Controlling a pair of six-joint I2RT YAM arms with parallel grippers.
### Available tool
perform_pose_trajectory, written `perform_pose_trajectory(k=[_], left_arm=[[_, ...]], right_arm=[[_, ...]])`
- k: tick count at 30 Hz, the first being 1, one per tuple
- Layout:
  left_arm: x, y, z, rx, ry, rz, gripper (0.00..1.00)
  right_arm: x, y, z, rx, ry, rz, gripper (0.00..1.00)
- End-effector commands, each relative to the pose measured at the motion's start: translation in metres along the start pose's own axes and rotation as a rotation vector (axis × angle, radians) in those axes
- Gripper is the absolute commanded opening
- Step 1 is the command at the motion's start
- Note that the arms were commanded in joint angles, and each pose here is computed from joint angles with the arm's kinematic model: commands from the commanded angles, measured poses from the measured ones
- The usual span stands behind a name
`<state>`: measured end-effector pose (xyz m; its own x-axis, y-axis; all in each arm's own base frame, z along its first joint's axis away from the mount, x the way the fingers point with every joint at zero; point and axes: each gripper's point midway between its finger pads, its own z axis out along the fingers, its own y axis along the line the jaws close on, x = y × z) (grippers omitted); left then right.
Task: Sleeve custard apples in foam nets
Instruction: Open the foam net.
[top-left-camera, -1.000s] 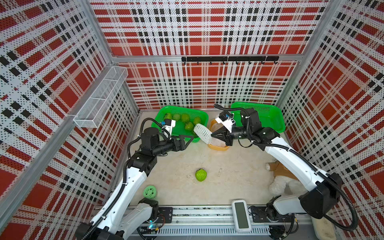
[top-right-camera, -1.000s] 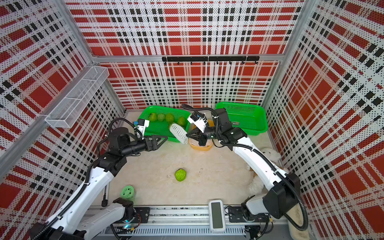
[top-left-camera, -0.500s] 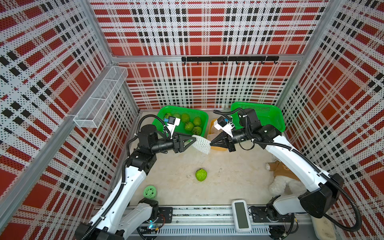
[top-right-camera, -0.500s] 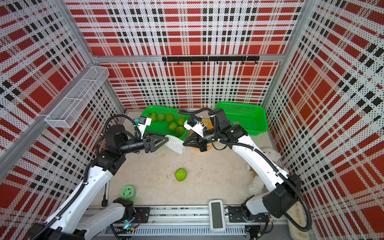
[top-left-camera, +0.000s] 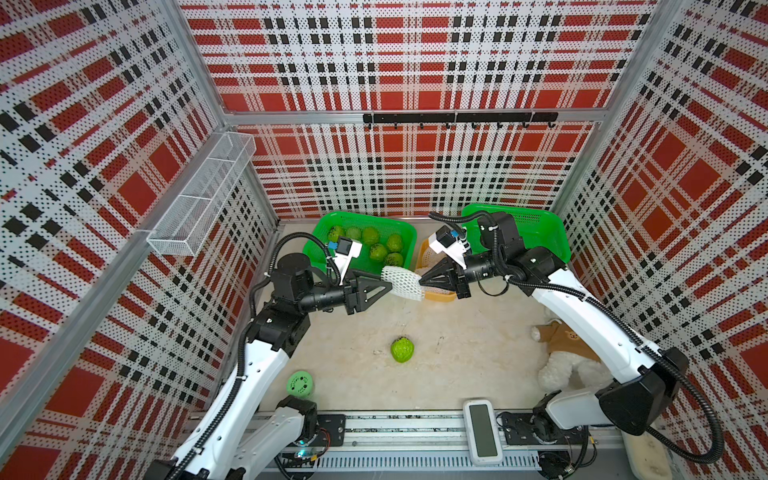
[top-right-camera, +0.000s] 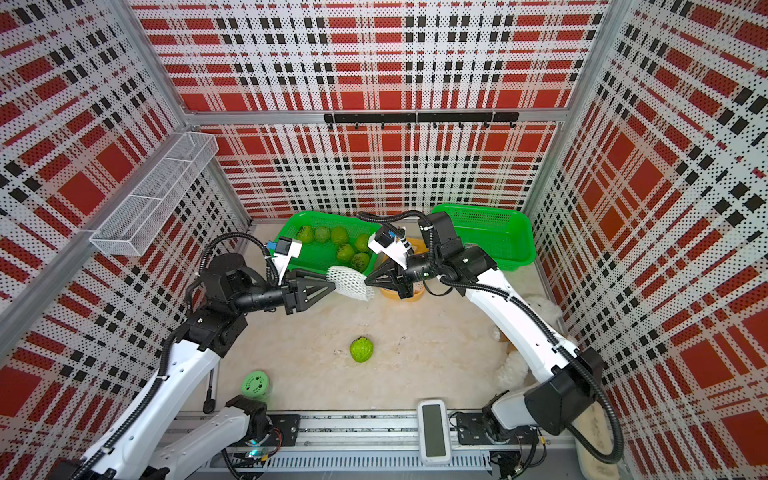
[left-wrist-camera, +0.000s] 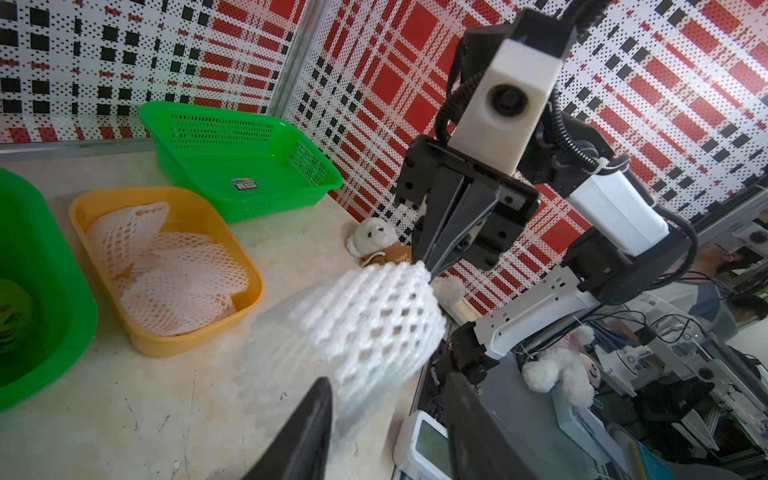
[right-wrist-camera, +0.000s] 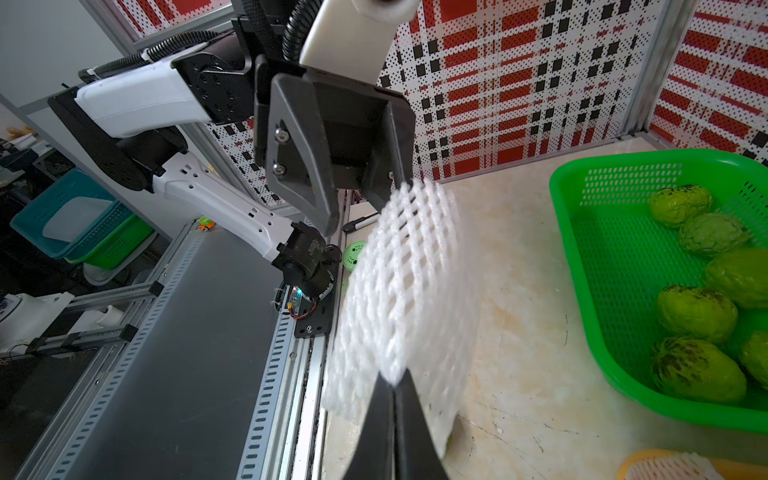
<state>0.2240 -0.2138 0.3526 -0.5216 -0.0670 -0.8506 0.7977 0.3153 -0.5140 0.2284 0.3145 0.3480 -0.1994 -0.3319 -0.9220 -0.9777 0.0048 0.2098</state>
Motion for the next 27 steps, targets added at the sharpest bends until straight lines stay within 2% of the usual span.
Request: perform_pose_trajectory(k=[1,3,5,6,8,9,12,14,15,18,20,22,23,25,27], left_arm=[[0.001,0.001,0.001,0.008,0.001,0.020,0.45],[0.001,0.003,0.004,0.017,0.005,0.017,0.40],[0.001,0.003,0.006,0.030,0.004,0.013,0.31],[0.000,0.001,0.006,0.041,-0.001,0.019,0.24],[-0.004,-0.002,0.007,0.053,-0.018,0.034,0.04],[-0.005,-0.003,0.006,0.059,-0.027,0.039,0.00],[-0.007,-0.003,0.004,0.059,-0.044,0.054,0.00],[-0.007,-0.001,0.000,0.056,-0.050,0.059,0.00],[-0.008,-0.001,-0.002,0.058,-0.054,0.062,0.00],[-0.009,0.000,-0.009,0.070,-0.065,0.070,0.00],[-0.010,-0.001,-0.013,0.081,-0.078,0.081,0.00],[-0.012,-0.005,-0.016,0.107,-0.091,0.094,0.00],[-0.014,-0.005,-0.018,0.111,-0.101,0.094,0.00],[-0.017,-0.007,-0.019,0.126,-0.116,0.100,0.00],[-0.018,-0.010,-0.020,0.143,-0.126,0.103,0.00]], right_arm=[[-0.016,0.006,-0.002,-0.016,-0.037,-0.046,0.00],[-0.017,0.008,-0.002,-0.024,-0.037,-0.045,0.00],[-0.016,0.009,-0.001,-0.022,-0.034,-0.049,0.00],[-0.016,0.007,-0.001,-0.015,-0.033,-0.048,0.00],[-0.014,0.004,-0.001,0.006,-0.028,-0.043,0.00],[-0.013,0.002,-0.001,0.020,-0.025,-0.041,0.01],[-0.014,-0.010,-0.004,0.085,-0.026,-0.026,0.20],[-0.018,-0.015,-0.011,0.108,-0.056,-0.008,0.40],[-0.019,-0.019,-0.016,0.125,-0.074,0.002,0.47],[-0.020,-0.022,-0.032,0.148,-0.127,0.021,0.62],[-0.015,-0.020,-0.036,0.154,-0.135,0.018,0.65],[-0.011,-0.013,-0.035,0.124,-0.136,0.014,0.64],[-0.009,-0.010,-0.034,0.105,-0.136,0.019,0.59],[-0.006,-0.004,-0.032,0.064,-0.144,0.019,0.38],[-0.007,0.001,-0.028,0.032,-0.154,0.011,0.22]])
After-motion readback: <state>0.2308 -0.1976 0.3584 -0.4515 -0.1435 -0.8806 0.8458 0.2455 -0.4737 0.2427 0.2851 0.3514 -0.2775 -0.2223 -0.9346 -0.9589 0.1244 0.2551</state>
